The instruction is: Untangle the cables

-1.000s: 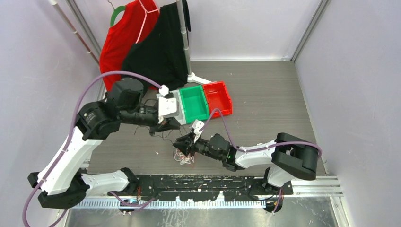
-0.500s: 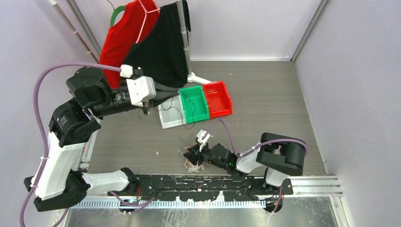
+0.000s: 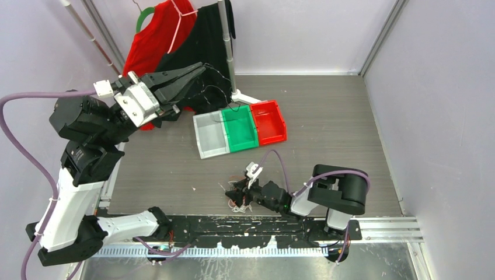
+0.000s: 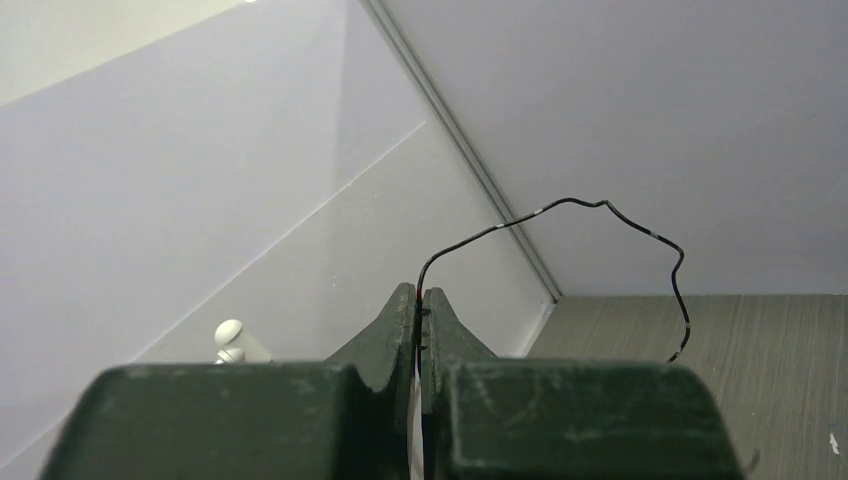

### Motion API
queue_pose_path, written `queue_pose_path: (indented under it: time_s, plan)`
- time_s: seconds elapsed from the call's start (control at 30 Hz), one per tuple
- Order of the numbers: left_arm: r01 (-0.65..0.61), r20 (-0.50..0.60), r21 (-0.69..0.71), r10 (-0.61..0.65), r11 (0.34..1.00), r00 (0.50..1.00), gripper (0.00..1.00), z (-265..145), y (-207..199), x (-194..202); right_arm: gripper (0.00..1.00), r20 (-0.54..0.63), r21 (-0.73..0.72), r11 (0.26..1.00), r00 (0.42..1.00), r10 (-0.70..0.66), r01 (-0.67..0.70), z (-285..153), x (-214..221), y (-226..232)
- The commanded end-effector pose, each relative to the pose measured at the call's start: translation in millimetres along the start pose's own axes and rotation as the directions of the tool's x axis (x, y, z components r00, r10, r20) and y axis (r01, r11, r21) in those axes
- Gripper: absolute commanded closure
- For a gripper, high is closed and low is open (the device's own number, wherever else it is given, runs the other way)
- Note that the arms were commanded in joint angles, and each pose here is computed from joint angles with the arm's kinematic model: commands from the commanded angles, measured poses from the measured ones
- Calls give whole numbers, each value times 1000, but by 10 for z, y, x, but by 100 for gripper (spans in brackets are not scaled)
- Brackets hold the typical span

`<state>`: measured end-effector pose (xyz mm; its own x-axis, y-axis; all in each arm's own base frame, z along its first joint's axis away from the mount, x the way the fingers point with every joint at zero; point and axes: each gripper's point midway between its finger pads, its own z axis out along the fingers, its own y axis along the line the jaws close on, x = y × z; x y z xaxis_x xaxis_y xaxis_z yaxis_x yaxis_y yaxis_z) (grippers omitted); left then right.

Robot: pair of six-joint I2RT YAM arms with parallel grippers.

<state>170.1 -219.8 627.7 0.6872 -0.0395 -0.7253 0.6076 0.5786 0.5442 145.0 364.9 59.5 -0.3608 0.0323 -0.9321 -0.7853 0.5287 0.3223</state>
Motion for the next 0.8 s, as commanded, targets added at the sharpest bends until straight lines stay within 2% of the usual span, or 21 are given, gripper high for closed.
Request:
queue_pose_path:
  time_s: [0.0, 0.17, 0.3, 0.47, 0.57, 0.67, 0.77]
  plan:
    - [-20, 28, 3, 20, 1000, 999, 100, -55, -7, -68, 40, 110, 24, 1000, 994, -2, -1, -33, -477, 62]
    - [57, -71, 73, -52, 996, 996, 100, -130, -291, 306, 33, 158, 95, 993, 984, -82, 67, -149, -1147, 117]
    - [102, -154, 121, -83, 987, 985, 100, -214, -521, 621, 14, 193, 127, 984, 969, -151, 128, -335, -1565, 145]
    - [81, -269, 127, -44, 989, 962, 100, -328, -658, 1055, 13, 235, 159, 970, 948, -216, 181, -602, -1857, 110]
    - [32, -392, 99, 9, 995, 920, 100, -408, -650, 1447, 13, 253, 141, 967, 937, -241, 211, -767, -1985, 148]
    - [-31, -520, 73, 64, 997, 852, 100, -518, -626, 1862, 13, 274, 108, 967, 928, -253, 232, -919, -2106, 217]
    - [-40, -589, 97, 90, 995, 803, 100, -625, -720, 2133, 13, 272, 61, 964, 925, -265, 259, -997, -2157, 308]
